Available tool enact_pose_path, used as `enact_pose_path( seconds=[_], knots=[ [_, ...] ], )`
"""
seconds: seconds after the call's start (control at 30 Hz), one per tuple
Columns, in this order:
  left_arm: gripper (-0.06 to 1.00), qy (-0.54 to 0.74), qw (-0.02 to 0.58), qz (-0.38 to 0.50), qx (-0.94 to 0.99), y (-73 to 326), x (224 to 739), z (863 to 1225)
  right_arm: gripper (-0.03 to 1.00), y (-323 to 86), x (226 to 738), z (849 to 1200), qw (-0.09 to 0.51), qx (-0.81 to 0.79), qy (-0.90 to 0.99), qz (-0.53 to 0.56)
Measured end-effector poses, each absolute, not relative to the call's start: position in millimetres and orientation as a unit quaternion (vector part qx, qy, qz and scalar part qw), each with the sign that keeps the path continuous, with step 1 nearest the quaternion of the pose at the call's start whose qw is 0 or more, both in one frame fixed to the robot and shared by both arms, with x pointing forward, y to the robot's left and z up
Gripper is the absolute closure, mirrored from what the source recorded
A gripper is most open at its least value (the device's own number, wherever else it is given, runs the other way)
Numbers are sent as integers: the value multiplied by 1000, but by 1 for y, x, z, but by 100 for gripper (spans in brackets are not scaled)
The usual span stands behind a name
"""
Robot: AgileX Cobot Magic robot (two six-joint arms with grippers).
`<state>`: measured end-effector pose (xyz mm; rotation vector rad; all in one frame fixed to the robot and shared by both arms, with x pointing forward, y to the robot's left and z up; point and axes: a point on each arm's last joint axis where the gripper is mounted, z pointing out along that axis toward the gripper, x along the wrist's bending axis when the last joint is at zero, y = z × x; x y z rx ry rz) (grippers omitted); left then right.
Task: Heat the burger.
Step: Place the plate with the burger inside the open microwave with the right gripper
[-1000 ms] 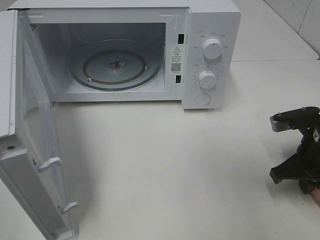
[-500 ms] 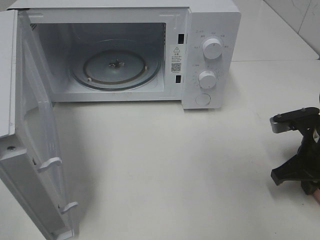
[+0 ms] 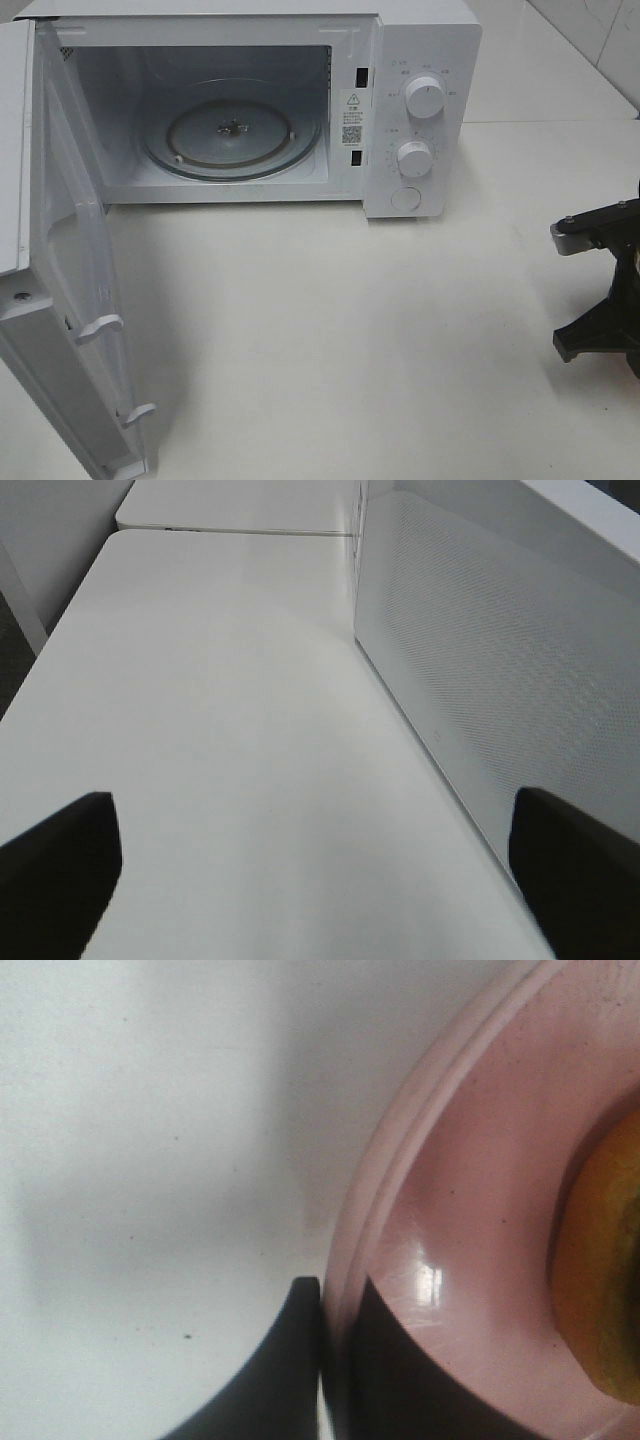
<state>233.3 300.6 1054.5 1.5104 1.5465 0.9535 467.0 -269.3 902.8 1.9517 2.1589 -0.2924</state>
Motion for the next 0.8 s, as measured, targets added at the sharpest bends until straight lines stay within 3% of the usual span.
enact_pose_path(
  seconds=[0.8],
  knots=[
    [-3,606,380,373,591,301,233,1055,94,-244,456,916,185,608,758,-149]
  ],
)
